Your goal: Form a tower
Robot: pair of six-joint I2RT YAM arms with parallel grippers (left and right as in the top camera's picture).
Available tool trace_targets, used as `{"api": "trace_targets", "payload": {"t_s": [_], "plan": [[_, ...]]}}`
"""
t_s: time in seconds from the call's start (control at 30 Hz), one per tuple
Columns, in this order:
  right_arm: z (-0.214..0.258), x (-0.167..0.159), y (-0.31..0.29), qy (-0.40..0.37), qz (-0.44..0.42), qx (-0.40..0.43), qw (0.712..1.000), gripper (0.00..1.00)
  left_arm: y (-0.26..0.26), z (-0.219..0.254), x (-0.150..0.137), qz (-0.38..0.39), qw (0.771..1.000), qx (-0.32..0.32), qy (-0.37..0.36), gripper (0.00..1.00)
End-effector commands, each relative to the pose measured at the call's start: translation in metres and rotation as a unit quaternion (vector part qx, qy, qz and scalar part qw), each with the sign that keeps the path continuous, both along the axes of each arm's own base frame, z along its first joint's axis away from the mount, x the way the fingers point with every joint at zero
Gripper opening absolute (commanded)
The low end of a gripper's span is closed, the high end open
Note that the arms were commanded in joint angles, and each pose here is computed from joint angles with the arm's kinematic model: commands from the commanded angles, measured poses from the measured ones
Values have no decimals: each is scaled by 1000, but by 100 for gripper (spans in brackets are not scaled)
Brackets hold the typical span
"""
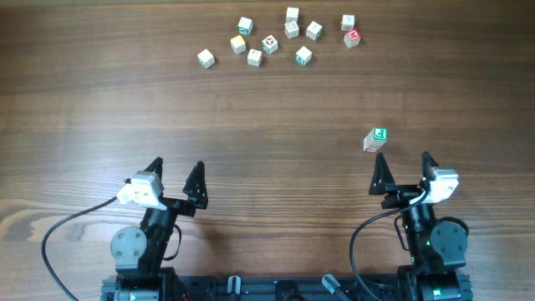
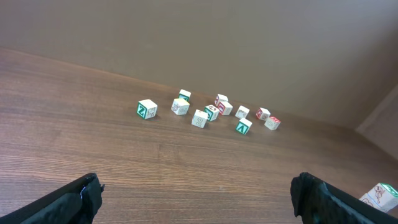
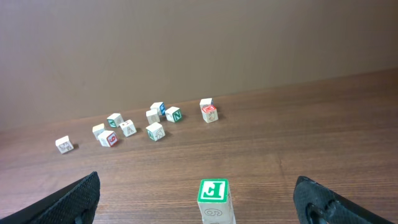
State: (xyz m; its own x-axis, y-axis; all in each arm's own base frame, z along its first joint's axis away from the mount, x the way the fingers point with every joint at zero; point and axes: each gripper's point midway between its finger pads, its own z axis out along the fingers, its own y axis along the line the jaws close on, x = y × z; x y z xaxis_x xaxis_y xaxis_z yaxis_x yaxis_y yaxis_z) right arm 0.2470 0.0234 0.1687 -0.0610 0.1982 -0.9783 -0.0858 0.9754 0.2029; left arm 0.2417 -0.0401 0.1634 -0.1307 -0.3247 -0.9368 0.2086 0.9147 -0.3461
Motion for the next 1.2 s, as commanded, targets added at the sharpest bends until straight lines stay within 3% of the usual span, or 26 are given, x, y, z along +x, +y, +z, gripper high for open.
{"api": "trace_targets", "payload": {"t_s": [0.0, 0.2, 0.3, 1.03, 1.17], "plan": [[1, 0, -1, -2, -4, 4, 1000, 100, 9, -3, 2, 27, 1000, 5, 2, 100], [1, 0, -1, -2, -4, 4, 1000, 100, 40, -18, 6, 116, 992, 14, 35, 100], [1, 0, -1, -2, -4, 4, 1000, 100, 38, -21, 7, 100, 987, 120, 26, 100], [1, 0, -1, -2, -5, 3, 1000, 100, 38, -21, 7, 96, 983, 155, 22, 100], [3, 1, -16, -8, -45, -11, 999, 100, 37, -21, 7, 94, 983, 155, 21, 100]]}}
